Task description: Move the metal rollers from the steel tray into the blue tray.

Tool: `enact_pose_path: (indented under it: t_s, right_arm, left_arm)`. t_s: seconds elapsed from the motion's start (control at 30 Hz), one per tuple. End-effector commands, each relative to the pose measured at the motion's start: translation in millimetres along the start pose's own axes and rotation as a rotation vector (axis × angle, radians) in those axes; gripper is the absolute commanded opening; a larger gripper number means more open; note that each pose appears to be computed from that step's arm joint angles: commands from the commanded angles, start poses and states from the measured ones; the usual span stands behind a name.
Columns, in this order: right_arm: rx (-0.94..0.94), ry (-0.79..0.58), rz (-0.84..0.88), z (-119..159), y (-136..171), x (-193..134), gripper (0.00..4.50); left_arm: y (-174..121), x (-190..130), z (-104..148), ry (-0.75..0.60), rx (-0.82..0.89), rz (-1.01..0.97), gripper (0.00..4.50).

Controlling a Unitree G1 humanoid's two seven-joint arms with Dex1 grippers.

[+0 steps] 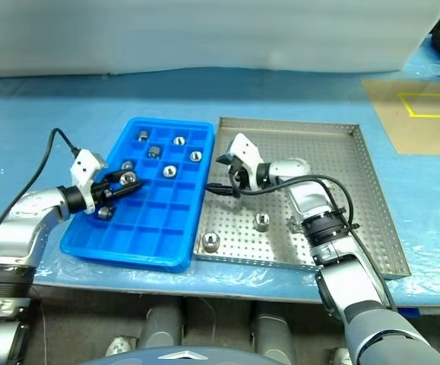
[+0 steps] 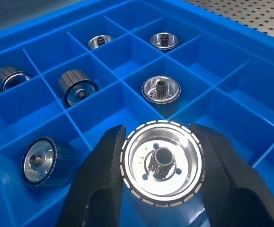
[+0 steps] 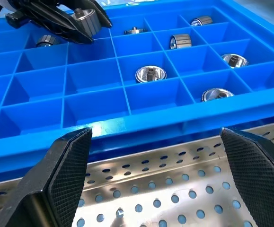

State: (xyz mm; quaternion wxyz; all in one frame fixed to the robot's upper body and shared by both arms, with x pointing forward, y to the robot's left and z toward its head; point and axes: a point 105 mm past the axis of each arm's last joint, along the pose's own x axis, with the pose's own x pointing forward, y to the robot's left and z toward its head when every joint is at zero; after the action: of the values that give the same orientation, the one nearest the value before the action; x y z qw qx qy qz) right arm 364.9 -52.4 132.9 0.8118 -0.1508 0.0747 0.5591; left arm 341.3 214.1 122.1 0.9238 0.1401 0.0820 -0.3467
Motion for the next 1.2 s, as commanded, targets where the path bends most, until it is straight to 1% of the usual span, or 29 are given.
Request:
enact_pose_path:
  t_s: [0.03,0.07,0.2,0.23,0.37,0.47,0.6,0.7,0.8,0.9,0.97,1.1,1.2]
  right_arm:
    - [-0.032,-0.044,-0.026,13.8,-2.8,-7.3,4.5]
    - [-0.03,-0.043,-0.03,13.5,-3.0,-7.8,4.5]
    - [-0.028,-0.041,-0.039,12.8,-3.9,-8.4,4.5]
    - [-0.027,-0.042,-0.04,13.0,-4.0,-8.4,4.5]
    - [-0.025,-0.047,-0.048,14.5,-5.0,-8.4,4.5]
    - [-0.016,-0.062,-0.063,18.6,-8.1,-11.6,4.5]
    - [-0.013,-0.067,-0.081,23.7,-12.0,-30.3,4.5]
    - [0.001,-0.065,-0.096,26.4,-13.0,-47.7,4.5]
    - [0.013,-0.047,-0.101,24.6,-10.2,-62.6,4.5]
    - [0.015,-0.011,-0.101,19.9,0.3,-84.7,4.5]
    - [0.018,-0.006,-0.105,21.4,8.1,-98.1,4.5]
    - [0.01,-0.001,-0.109,28.5,31.8,-126.6,4.5]
    - [0.006,0.045,-0.125,23.0,47.3,-138.6,4.5]
  left_arm:
    - [3.9,1.0,6.1,-0.016,0.026,-0.002,2.47]
    - [3.6,1.1,5.8,-0.014,0.029,-0.009,2.68]
    - [7.9,2.0,1.4,0.02,0.049,0.014,4.04]
    - [7.6,2.7,4.4,0.009,0.046,0.007,4.36]
    - [-1.4,9.4,21.5,-0.045,0.07,-0.041,4.36]
    - [-10.9,19.1,40.6,-0.1,0.1,-0.083,4.36]
    - [-29.9,37.2,99.2,-0.281,0.104,-0.219,4.36]
    - [-37.2,46.3,125.0,-0.341,0.116,-0.311,4.36]
    - [-45.7,56.4,126.6,-0.319,0.148,-0.4,4.36]
    - [-61.8,77.9,112.0,-0.248,0.222,-0.508,4.36]
    - [-72.6,88.8,105.6,-0.225,0.239,-0.574,4.36]
    - [-96.6,110.1,97.1,-0.197,0.262,-0.698,4.36]
    - [-110.2,122.5,97.3,-0.197,0.261,-0.76,4.36]
